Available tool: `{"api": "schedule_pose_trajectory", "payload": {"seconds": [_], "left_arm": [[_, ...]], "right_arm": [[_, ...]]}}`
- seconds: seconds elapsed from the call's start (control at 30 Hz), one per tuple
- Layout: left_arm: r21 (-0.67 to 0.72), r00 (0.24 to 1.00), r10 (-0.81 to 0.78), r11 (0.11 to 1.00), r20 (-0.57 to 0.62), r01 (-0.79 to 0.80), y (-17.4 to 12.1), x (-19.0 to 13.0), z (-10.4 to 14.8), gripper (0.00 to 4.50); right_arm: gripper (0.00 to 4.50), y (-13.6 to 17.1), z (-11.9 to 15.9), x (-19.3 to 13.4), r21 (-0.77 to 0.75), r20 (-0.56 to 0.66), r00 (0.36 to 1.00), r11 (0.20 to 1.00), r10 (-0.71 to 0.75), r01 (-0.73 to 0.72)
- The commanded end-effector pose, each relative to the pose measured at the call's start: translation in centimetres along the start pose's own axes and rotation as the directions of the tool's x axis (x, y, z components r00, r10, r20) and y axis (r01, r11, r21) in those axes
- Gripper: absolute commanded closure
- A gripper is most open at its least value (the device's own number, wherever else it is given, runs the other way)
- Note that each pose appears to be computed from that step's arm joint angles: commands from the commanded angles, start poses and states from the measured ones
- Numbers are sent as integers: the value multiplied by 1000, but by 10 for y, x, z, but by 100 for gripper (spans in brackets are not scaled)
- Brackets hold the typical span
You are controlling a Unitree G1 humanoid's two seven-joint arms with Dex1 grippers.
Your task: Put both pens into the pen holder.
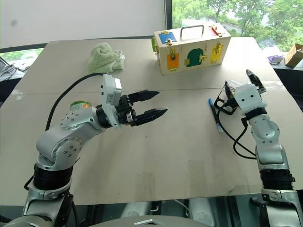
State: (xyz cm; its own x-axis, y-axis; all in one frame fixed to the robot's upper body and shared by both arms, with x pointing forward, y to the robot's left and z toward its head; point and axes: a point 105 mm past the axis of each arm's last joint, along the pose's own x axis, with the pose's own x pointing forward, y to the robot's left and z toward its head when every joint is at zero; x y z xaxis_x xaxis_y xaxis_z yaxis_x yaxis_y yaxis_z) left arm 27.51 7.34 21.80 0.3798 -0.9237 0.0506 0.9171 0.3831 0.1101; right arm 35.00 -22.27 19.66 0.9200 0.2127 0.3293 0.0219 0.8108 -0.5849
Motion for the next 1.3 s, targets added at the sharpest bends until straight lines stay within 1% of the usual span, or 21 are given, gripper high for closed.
{"api": "schedule_pose_trajectory", "payload": {"seconds": [0.03, 0.1, 0.17, 0.23, 0.3, 0.37, 0.4, 0.47, 0.53, 0.67, 0.77, 0.83, 0.9, 0.93, 0.97, 1.03, 1.1, 1.13, 1.17, 1.23, 1.3], "left_arm": [[39, 1000, -8, 999, 25, 7, -3, -4, 9, 86], [44, 1000, 4, 999, 20, -5, -1, -7, 8, 86], [49, 1000, 23, 999, -2, -23, 4, -12, 3, 86], [52, 999, 21, 998, -34, -19, 6, -18, -3, 86], [54, 998, 8, 999, -56, -5, 7, -22, -6, 86], [33, 995, -35, 999, -95, 38, 3, -27, -11, 86], [18, 992, -56, 998, -112, 59, 2, -29, -13, 86], [8, 985, -81, 996, -152, 84, 1, -35, -18, 86], [25, 981, -65, 997, -182, 70, 6, -39, -22, 86], [31, 981, -61, 997, -182, 67, 8, -38, -22, 86], [31, 981, -67, 997, -180, 74, 6, -35, -22, 86], [31, 981, -69, 997, -181, 76, 5, -34, -22, 86], [31, 981, -68, 997, -182, 75, 5, -34, -23, 86], [31, 981, -68, 997, -181, 75, 5, -34, -23, 86], [29, 982, -65, 997, -176, 72, 4, -33, -22, 86], [21, 985, -67, 997, -160, 71, 3, -32, -20, 86], [10, 989, -70, 997, -132, 72, 1, -30, -16, 86], [7, 990, -72, 997, -123, 74, 1, -29, -14, 86], [1, 991, -73, 997, -114, 74, 0, -29, -13, 86], [-20, 994, -62, 998, -93, 61, 1, -28, -11, 86], [-55, 997, -49, 997, -59, 46, 1, -27, -9, 86]], "right_arm": [[29, -16, 20, -3, 17, 70, 997, 999, -39, 38], [29, -10, 34, -9, 5, 117, 993, 1000, 18, -19], [29, 9, 44, -19, 24, 138, 983, 992, 119, -124], [29, 32, 29, -36, 137, 40, 980, 970, 195, -198], [29, 40, 8, -54, 279, -98, 981, 951, 166, -133], [29, 39, -12, -66, 412, -229, 968, 911, 104, 0], [29, 40, -17, -70, 452, -268, 959, 891, 92, 41], [29, 46, -20, -73, 473, -301, 946, 880, 119, 40], [29, 59, -30, -78, 493, -351, 919, 870, 181, 17], [29, 72, -34, -74, 578, -365, 898, 816, 245, 12], [29, 77, -32, -71, 590, -353, 893, 807, 280, -20], [29, 90, -36, -75, 616, -378, 858, 787, 348, -48], [29, 97, -42, -81, 636, -409, 831, 771, 377, -37], [80, 99, -43, -82, 652, -412, 824, 758, 388, -31], [115, 101, -42, -83, 656, -403, 823, 753, 401, -45], [201, 105, -38, -83, 673, -384, 820, 737, 425, -67], [310, 108, -36, -85, 671, -373, 815, 736, 445, -95], [334, 108, -35, -85, 669, -373, 814, 737, 446, -97], [389, 108, -36, -86, 669, -374, 814, 738, 444, -95], [440, 108, -33, -85, 654, -359, 820, 747, 446, -120], [449, 110, -31, -86, 629, -356, 814, 762, 458, -153]]}}
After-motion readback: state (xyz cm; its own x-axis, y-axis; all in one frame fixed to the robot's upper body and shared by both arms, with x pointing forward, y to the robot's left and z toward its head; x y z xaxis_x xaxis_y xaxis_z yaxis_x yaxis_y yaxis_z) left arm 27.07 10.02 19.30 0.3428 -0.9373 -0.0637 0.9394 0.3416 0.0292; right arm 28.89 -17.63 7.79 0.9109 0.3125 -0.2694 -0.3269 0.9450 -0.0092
